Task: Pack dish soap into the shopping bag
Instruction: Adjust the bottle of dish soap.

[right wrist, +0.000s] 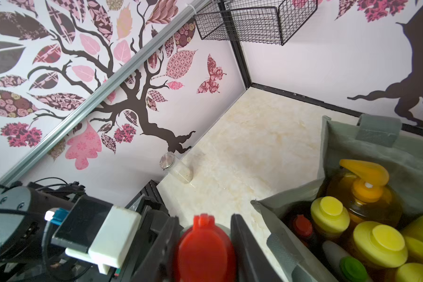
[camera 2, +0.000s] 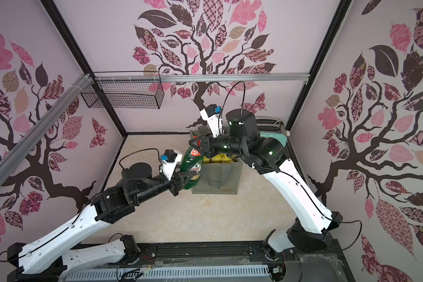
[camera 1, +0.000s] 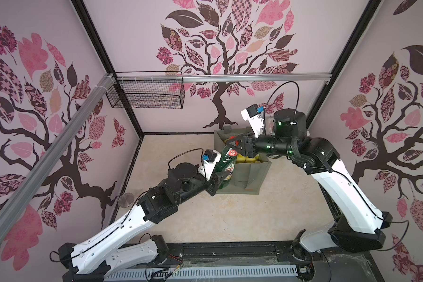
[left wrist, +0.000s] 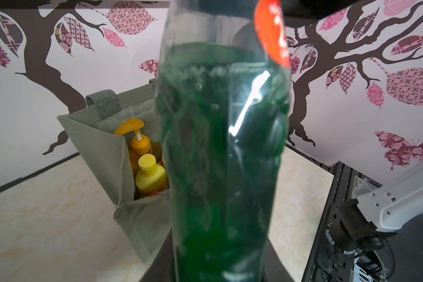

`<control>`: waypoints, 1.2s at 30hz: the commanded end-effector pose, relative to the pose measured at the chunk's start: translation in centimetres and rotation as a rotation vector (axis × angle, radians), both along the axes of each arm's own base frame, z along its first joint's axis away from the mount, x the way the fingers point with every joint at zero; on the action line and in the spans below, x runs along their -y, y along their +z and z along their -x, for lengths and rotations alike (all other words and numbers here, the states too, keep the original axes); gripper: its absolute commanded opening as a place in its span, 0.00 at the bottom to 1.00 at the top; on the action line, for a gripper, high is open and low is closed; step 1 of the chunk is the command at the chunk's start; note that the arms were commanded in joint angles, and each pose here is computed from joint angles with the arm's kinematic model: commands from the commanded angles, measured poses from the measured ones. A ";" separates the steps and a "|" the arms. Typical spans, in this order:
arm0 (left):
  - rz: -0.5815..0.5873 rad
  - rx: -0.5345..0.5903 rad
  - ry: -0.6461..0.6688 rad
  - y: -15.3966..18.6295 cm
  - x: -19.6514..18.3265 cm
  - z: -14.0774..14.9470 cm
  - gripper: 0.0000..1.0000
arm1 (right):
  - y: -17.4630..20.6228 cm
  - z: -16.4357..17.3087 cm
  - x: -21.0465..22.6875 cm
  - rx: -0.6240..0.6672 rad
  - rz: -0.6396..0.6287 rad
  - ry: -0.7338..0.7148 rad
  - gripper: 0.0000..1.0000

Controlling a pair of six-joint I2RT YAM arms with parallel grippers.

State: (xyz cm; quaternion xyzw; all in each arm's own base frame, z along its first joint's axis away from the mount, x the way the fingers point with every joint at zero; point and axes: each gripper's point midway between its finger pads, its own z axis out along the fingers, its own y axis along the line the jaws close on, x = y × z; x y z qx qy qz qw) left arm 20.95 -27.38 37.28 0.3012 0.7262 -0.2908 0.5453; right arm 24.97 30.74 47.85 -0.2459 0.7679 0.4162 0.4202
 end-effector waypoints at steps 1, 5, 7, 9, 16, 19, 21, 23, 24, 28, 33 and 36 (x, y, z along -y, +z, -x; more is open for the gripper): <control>0.194 0.136 0.004 7.4 -0.7 0.5 0.30 | 0.6 0.3 -0.2 0.025 -0.014 0.015 0.05; 0.182 0.053 0.013 7.5 -1.4 1.0 0.66 | 1.8 -0.3 0.8 0.085 -0.004 -0.002 0.00; 0.187 0.001 0.047 7.6 -2.3 1.1 0.78 | 3.0 -0.7 1.8 0.107 -0.030 0.004 0.00; 0.172 -0.036 0.118 7.4 -3.7 0.7 0.83 | 4.7 -1.2 3.0 0.141 -0.081 0.022 0.00; 0.188 -0.165 0.200 5.7 -6.3 -3.3 0.84 | 8.9 -3.8 5.7 0.331 -0.137 0.044 0.00; 0.159 -0.264 0.163 3.6 -5.3 -5.7 0.84 | 10.9 -5.1 6.7 0.398 -0.166 0.046 0.00; 0.125 -0.311 0.131 2.2 -4.1 -6.8 0.86 | 11.8 -6.1 7.5 0.435 -0.187 0.052 0.00; 0.096 -0.340 0.115 1.0 -3.1 -7.9 0.88 | 12.6 -6.7 8.1 0.479 -0.196 0.054 0.00; 0.083 -0.352 0.114 0.4 -2.6 -8.6 0.89 | 12.9 -7.0 8.3 0.503 -0.197 0.055 0.00; 0.001 -0.403 0.135 -2.6 -1.8 -10.7 0.88 | 12.5 -8.4 8.1 0.591 -0.146 0.059 0.00; -0.058 -0.440 0.130 -5.0 -1.5 -11.1 0.55 | 10.0 -10.5 7.5 0.627 -0.065 0.081 0.00; -0.071 -0.430 0.173 -5.3 -2.3 -11.6 0.21 | 8.9 -11.1 6.9 0.639 -0.048 0.122 0.00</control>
